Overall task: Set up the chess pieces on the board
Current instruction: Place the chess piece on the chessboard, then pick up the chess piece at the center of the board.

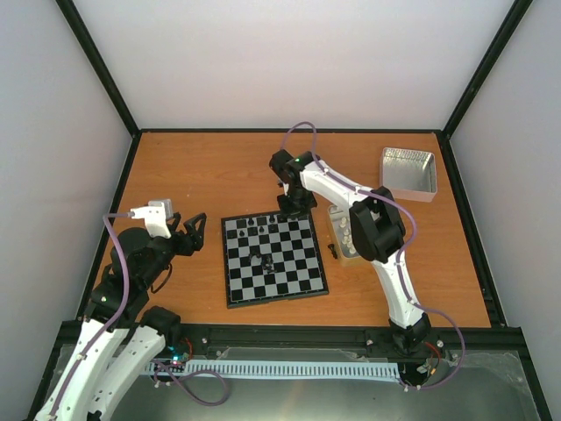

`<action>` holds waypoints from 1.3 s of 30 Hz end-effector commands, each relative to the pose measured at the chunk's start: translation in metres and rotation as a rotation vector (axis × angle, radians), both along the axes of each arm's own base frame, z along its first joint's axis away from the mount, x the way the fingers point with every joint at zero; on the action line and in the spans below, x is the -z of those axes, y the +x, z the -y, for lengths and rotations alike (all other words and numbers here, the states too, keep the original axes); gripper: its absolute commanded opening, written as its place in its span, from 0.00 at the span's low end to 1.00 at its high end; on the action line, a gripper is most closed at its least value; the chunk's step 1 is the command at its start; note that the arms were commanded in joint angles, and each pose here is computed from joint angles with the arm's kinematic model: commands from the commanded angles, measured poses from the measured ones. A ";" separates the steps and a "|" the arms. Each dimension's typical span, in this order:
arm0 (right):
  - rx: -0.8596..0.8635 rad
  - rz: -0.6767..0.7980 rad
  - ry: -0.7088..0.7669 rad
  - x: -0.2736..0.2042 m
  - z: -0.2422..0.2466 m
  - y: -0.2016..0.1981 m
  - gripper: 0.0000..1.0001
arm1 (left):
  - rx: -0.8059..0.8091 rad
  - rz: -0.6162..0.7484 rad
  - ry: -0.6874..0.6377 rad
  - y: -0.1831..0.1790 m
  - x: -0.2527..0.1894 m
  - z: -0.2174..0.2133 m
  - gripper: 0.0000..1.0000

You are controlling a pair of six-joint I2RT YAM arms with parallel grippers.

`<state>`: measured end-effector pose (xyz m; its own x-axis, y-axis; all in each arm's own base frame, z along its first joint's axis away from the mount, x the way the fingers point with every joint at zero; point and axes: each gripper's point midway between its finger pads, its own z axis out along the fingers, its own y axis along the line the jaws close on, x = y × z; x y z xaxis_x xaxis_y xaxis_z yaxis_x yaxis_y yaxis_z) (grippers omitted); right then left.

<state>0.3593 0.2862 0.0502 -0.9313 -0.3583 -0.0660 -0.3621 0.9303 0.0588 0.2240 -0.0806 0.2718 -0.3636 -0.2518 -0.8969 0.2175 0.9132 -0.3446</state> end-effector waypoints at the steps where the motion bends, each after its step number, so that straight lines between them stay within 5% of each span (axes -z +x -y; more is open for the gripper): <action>1: -0.001 0.007 0.010 -0.003 0.000 0.009 0.15 | -0.020 0.007 0.009 0.002 -0.002 -0.004 0.79; 6: 0.003 0.027 0.035 -0.013 -0.003 0.015 0.17 | -0.024 0.007 0.009 0.002 -0.003 -0.004 0.79; 15: 0.084 0.207 0.121 -0.070 0.016 0.005 0.35 | -0.020 0.004 0.010 0.003 -0.002 -0.003 0.79; 26: 0.248 0.357 -0.009 -0.059 0.092 -0.068 0.27 | -0.004 -0.016 0.019 0.006 0.003 0.000 0.79; 39: 0.227 0.392 -0.157 -0.005 0.105 -0.093 0.14 | -0.002 -0.048 0.027 0.011 0.009 0.003 0.79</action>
<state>0.2556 0.1803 0.0664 -0.9192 -0.2041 -0.3367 -0.1529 0.9731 -0.1723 0.2329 -0.0830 0.2573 -0.4166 -0.2332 -0.8787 0.1933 0.9217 -0.3363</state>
